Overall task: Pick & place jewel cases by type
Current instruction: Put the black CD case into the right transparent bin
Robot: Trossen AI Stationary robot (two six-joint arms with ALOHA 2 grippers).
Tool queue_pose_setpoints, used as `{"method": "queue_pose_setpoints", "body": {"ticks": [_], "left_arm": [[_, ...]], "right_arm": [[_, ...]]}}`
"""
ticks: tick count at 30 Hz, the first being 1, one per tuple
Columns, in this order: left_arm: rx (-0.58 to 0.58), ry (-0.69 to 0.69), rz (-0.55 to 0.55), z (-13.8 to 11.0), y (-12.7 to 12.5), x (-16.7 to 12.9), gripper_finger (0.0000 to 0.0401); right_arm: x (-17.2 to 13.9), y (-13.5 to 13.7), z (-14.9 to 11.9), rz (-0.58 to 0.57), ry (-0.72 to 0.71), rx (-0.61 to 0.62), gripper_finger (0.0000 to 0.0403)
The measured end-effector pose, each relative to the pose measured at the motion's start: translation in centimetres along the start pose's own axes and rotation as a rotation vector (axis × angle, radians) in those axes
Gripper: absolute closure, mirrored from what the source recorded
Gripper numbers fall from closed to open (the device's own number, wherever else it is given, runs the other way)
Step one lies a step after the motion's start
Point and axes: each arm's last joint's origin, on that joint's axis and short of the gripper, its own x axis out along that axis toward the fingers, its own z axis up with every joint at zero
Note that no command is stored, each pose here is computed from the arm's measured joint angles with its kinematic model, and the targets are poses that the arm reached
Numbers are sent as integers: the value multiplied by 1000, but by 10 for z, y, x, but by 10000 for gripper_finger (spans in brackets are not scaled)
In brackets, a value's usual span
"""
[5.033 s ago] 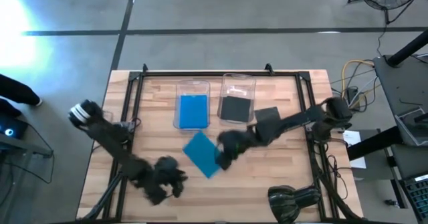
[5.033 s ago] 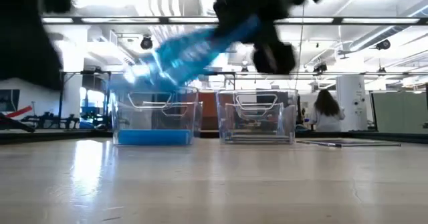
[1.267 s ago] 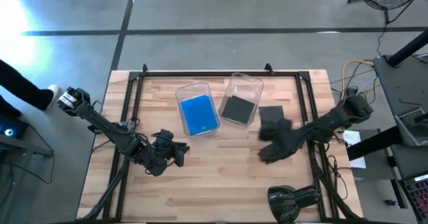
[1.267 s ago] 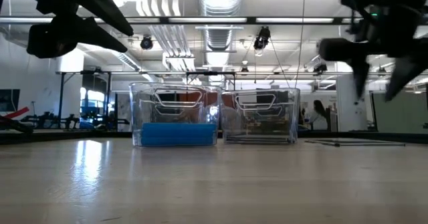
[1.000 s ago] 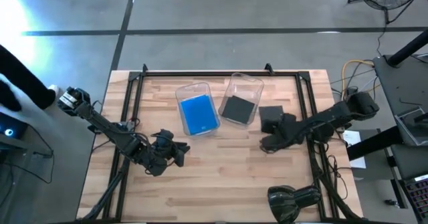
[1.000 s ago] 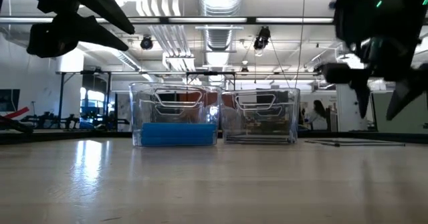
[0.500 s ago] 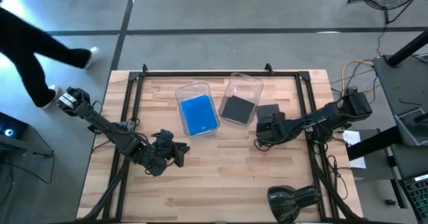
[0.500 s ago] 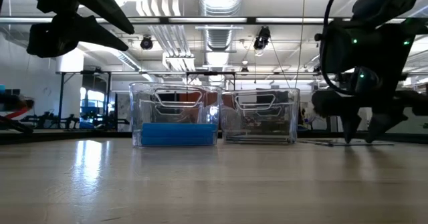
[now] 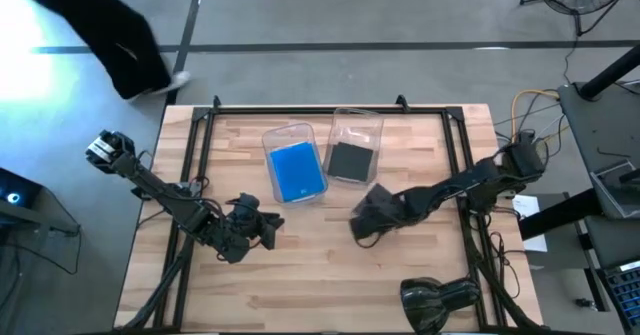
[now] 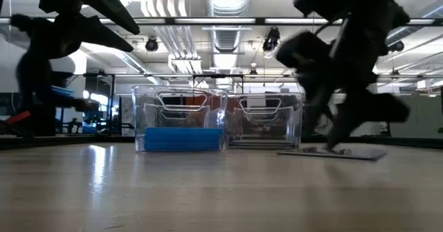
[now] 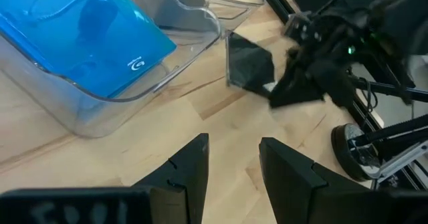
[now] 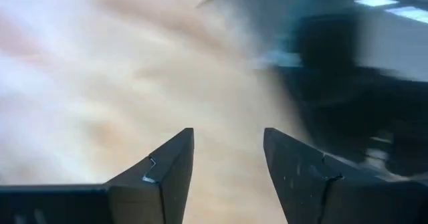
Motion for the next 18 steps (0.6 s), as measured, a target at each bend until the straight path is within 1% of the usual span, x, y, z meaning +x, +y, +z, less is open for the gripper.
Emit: {"method": "queue_pose_setpoints", "body": {"ticks": [3, 5, 6, 7, 8, 11, 12, 14, 16, 17, 18], "left_arm": [[-1, -1, 2, -1, 0, 1, 287], [-18, 1, 7, -2, 0, 2, 287], [-28, 5, 10, -4, 0, 3, 287], [-38, 10, 10, -5, 0, 4, 287], [-51, 17, 7, -7, 0, 5, 287], [-63, 39, -2, -12, -2, 7, 287], [-67, 40, -7, -13, -3, 8, 287], [-77, 42, -20, -16, -5, 10, 287], [-82, 41, -26, -19, -6, 13, 287], [-87, 40, -31, -20, -7, 14, 287], [-90, 39, -32, -22, -8, 16, 287]], "right_arm": [[26, 17, -1, 186, 24, 5, 228], [44, 22, -1, 260, 59, 8, 227], [47, 27, -1, 308, 71, 3, 227], [47, 36, -1, 360, 70, -5, 228], [46, 40, -2, 375, 63, -23, 228], [22, 52, -3, 368, -1, -93, 233], [7, 56, -3, 350, -42, -128, 234], [-18, 52, -2, 188, -156, -190, 237], [-40, 39, -3, -46, -269, -212, 237], [-48, 29, -4, -175, -309, -198, 237], [-55, 19, -4, -278, -330, -162, 237]]}}
